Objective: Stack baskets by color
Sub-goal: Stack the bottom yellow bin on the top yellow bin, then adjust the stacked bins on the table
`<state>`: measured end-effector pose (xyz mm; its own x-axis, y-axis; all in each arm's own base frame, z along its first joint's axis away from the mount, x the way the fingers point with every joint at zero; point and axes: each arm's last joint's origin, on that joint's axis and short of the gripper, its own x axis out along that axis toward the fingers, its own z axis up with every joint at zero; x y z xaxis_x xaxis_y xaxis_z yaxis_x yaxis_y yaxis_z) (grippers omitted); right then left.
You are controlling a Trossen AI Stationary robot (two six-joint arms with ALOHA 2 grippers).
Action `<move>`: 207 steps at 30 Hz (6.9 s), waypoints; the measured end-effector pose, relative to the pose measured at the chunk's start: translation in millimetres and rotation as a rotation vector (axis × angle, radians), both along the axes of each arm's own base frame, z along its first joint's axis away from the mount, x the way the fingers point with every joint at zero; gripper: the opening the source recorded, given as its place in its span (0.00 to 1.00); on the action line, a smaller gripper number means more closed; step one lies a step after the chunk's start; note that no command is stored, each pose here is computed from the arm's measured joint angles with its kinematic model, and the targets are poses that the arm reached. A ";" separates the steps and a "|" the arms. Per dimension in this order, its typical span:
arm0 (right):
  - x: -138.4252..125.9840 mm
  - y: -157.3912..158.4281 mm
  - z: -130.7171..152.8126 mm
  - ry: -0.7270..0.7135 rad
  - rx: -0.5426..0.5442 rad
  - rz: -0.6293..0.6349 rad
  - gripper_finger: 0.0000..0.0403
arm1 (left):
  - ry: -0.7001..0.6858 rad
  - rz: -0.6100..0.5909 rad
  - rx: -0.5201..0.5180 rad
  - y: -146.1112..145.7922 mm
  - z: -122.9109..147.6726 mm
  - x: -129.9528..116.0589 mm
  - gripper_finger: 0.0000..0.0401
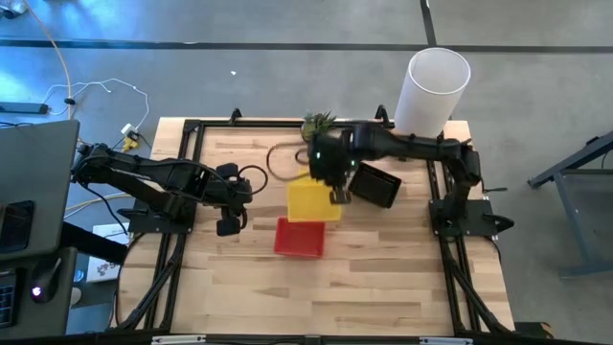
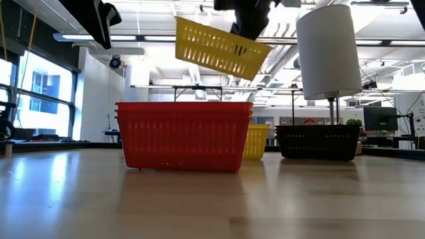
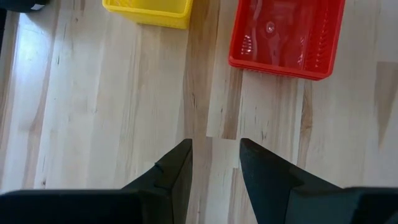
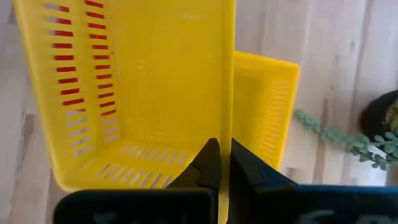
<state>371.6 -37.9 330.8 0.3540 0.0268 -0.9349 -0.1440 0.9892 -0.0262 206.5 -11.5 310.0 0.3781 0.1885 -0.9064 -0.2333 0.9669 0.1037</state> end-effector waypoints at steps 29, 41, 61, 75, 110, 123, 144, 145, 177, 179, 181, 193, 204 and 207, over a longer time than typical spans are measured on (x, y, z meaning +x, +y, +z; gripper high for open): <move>-19.2 -88.7 -56.9 0.054 0.140 -0.158 0.00 | 0.006 -0.008 0.002 -0.1 -0.2 -0.4 0.30; -23.4 -94.8 -86.1 0.067 0.133 -0.164 0.00 | 0.006 -0.008 0.001 -0.1 -0.2 -0.4 0.30; -26.9 -94.7 -95.3 0.104 0.102 -0.174 0.18 | 0.005 -0.007 0.001 0.0 -0.1 -0.3 0.30; -28.4 -79.9 -94.1 0.174 0.090 -0.241 0.27 | 0.005 -0.007 0.001 0.0 -0.1 -0.3 0.30; 11.6 14.9 -108.4 0.090 0.162 -0.120 0.27 | 0.000 0.005 0.009 0.4 -0.5 0.9 0.30; 20.0 13.0 -132.0 0.137 0.153 -0.126 0.27 | -0.003 0.011 0.023 0.8 -0.3 0.9 0.30; 35.1 -10.6 -145.6 0.037 0.155 -0.172 0.27 | -0.003 0.012 0.026 0.9 -0.3 1.0 0.30; 36.1 -10.7 -146.0 0.029 0.155 -0.172 0.27 | -0.002 0.011 0.026 0.8 -0.3 1.0 0.30; -1.6 46.5 -114.4 0.261 0.086 -0.216 0.27 | -0.002 0.011 0.023 0.8 -0.4 1.0 0.30; -4.2 54.2 -114.7 0.283 0.063 -0.222 0.27 | -0.002 0.011 0.023 0.7 -0.4 1.0 0.30; -8.1 61.6 -115.1 0.319 0.047 -0.215 0.27 | -0.002 0.011 0.023 0.7 -0.4 1.0 0.30; -27.2 89.9 -113.1 0.441 -0.118 -0.207 0.27 | -0.002 0.011 0.024 0.8 -0.3 1.0 0.30; -53.5 98.1 -136.8 0.507 -0.090 -0.188 0.27 | -0.003 0.013 0.021 0.7 -0.4 1.0 0.30; -71.3 96.2 -144.4 0.515 -0.049 -0.240 0.27 | -0.003 0.013 0.021 0.8 -0.4 1.1 0.30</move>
<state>300.3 58.3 186.4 -0.1569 -0.0461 -0.9865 0.0783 0.9952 -0.0590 207.5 -10.7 309.6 0.3783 0.2128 -0.9009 -0.2462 0.9613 0.1237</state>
